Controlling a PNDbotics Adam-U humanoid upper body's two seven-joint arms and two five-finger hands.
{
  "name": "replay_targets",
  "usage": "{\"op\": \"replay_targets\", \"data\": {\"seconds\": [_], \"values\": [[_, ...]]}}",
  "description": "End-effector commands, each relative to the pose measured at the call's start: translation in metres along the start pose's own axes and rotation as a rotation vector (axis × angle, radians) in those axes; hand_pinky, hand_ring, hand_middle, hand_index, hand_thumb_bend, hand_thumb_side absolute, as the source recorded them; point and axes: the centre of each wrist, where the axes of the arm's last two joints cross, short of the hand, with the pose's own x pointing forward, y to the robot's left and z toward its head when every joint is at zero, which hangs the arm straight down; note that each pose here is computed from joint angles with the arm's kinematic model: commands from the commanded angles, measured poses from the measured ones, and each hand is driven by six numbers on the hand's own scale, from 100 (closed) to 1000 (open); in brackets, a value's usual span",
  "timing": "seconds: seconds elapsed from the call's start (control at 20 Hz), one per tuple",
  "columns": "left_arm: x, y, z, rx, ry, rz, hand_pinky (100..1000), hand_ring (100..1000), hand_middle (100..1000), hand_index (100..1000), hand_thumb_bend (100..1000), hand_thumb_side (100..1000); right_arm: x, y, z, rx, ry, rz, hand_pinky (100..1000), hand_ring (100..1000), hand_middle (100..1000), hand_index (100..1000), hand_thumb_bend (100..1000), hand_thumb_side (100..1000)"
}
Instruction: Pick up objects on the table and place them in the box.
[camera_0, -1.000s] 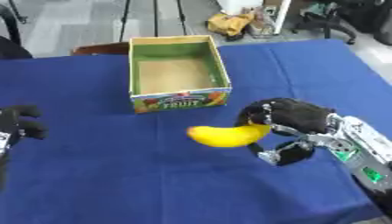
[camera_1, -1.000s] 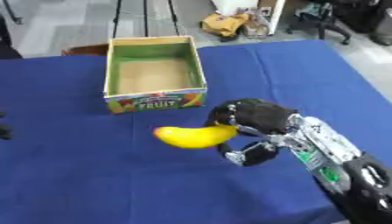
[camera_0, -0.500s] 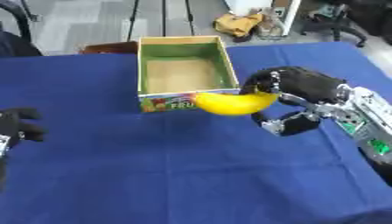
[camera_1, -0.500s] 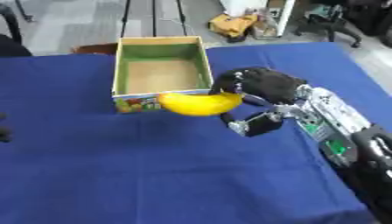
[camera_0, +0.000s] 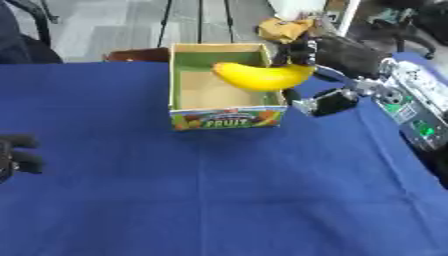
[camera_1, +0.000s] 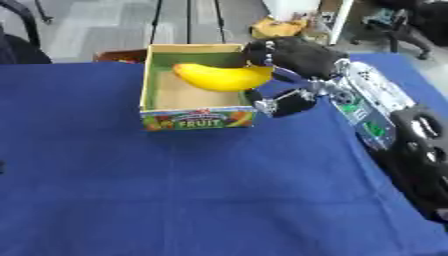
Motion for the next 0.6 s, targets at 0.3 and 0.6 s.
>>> {"op": "replay_targets", "data": {"seconds": [0.3,0.6], "values": [[0.013,0.0,-0.008,-0.028,-0.051,-0.004,539,547,617,716,564,821,-0.046,-0.011,-0.001,-0.003,0.155,0.052,720,816,769,681,100,270],[0.019,-0.001,-0.011,-0.032,-0.071,0.001,539,547,617,716,566,820,-0.07,0.015,0.008,0.067,0.279,0.015,714,820,767,680,100,257]]}}
